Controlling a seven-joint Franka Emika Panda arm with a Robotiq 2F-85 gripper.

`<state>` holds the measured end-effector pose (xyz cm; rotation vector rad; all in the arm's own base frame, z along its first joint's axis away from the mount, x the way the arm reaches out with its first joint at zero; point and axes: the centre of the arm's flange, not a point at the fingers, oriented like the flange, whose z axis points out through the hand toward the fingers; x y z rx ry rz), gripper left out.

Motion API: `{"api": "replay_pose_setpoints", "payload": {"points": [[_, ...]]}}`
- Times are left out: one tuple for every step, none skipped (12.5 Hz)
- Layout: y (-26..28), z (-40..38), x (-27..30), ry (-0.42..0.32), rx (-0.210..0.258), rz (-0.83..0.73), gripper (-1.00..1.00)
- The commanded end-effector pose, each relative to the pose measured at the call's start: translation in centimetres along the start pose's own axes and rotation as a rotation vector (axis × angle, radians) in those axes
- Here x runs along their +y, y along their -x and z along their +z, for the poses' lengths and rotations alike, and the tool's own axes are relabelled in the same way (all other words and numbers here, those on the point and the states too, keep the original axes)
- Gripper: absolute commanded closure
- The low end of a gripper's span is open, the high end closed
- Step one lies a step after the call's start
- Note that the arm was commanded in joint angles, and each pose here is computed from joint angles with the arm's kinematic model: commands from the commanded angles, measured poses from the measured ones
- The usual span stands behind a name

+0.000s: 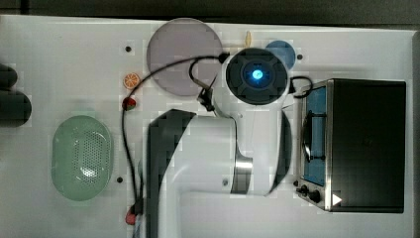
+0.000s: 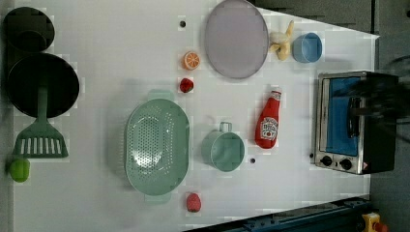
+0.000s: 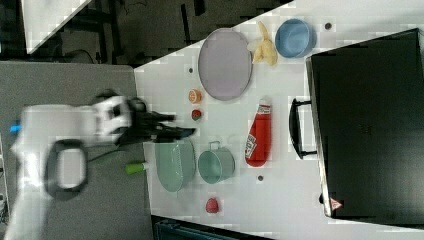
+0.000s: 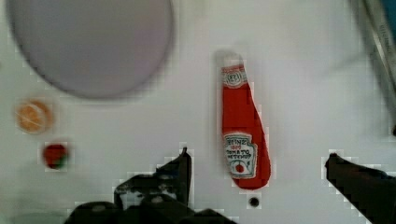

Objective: Pick ketchup from strainer and place it on the table

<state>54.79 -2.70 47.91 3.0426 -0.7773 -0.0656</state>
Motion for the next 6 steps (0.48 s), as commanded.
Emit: {"api": "replay_pose_setpoints", "payload": {"points": [[-0.7,-5.5,0.3,-0.018,0.021,0.143,-1.00],[-0.6,-6.9,0.6,-0.010,0.007,0.168,-1.00],[-0.6,-8.3,0.7,-0.012,0.010,0.174,-1.00],[-0.6,-9.1,0.8,-0.014,0.017,0.175,-1.00],[-0.6,-9.5,0.8,-0.018,0.025,0.175,-1.00],[-0.7,-9.6,0.7,-0.022,0.032,0.175,-1.00]]}}
